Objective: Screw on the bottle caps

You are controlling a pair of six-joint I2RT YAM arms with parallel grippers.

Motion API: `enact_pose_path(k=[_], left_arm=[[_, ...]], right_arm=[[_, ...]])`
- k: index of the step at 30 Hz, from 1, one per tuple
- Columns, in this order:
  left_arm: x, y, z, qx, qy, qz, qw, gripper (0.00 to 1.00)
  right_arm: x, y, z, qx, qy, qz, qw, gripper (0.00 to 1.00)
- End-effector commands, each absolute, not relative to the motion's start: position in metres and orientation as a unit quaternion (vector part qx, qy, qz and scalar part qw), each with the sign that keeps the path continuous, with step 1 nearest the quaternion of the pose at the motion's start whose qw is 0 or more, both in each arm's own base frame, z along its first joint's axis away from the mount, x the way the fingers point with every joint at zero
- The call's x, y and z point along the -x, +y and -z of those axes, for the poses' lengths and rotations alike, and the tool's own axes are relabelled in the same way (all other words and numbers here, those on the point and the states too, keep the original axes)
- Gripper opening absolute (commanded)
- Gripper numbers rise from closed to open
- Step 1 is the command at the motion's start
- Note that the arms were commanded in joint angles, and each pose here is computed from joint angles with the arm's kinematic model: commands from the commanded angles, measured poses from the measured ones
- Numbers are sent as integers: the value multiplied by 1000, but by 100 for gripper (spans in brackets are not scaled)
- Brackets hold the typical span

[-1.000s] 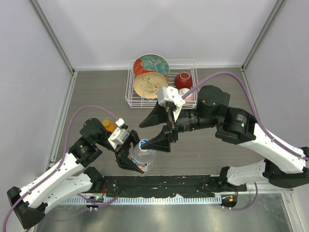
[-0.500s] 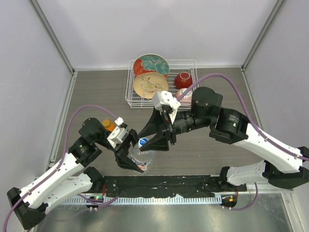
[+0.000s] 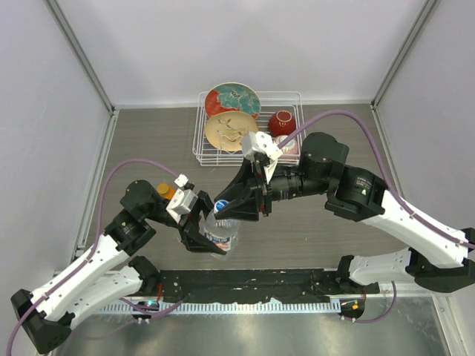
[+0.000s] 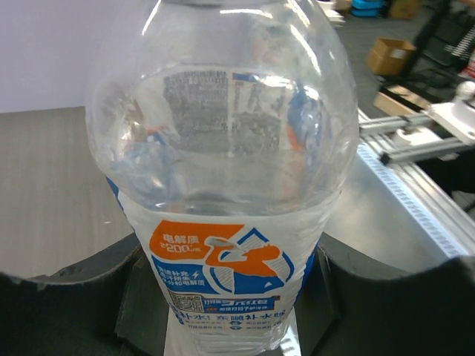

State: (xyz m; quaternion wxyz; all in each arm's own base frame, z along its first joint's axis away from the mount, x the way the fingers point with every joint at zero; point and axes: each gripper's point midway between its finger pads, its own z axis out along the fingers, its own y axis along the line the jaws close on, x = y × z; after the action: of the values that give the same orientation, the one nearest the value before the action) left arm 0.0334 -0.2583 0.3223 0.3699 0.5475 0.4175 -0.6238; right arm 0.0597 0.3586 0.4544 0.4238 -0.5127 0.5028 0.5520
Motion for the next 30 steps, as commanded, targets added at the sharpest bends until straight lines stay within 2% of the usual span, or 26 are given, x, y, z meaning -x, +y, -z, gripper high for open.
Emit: enact_pose_path(k=[1, 6, 13, 17, 26, 28, 29, 30], left_arm=[[-75, -269, -354, -497, 425, 569, 499, 0], [-138, -267, -369, -400, 478, 487, 613, 0], [-192, -242, -384, -279, 522, 404, 698, 0], [-205, -232, -390, -246, 526, 380, 720, 0], [-218, -219, -385, -219, 537, 341, 740, 0], [-220, -216, -382, -215, 541, 332, 743, 0], [-222, -216, -380, -213, 545, 329, 742, 0], [-224, -214, -378, -208, 548, 324, 742, 0]], right_arm=[[-100, 358, -423, 468, 593, -480, 446, 4], [-124, 355, -387, 449, 666, -413, 430, 1], [-189, 348, -328, 365, 793, -242, 423, 1], [-218, 339, -314, 291, 833, -168, 440, 1], [-245, 335, -324, 142, 842, -127, 504, 1], [-246, 340, -325, 125, 839, -120, 516, 4], [-246, 345, -333, 120, 834, -127, 524, 10], [-246, 348, -335, 117, 832, -126, 527, 11]])
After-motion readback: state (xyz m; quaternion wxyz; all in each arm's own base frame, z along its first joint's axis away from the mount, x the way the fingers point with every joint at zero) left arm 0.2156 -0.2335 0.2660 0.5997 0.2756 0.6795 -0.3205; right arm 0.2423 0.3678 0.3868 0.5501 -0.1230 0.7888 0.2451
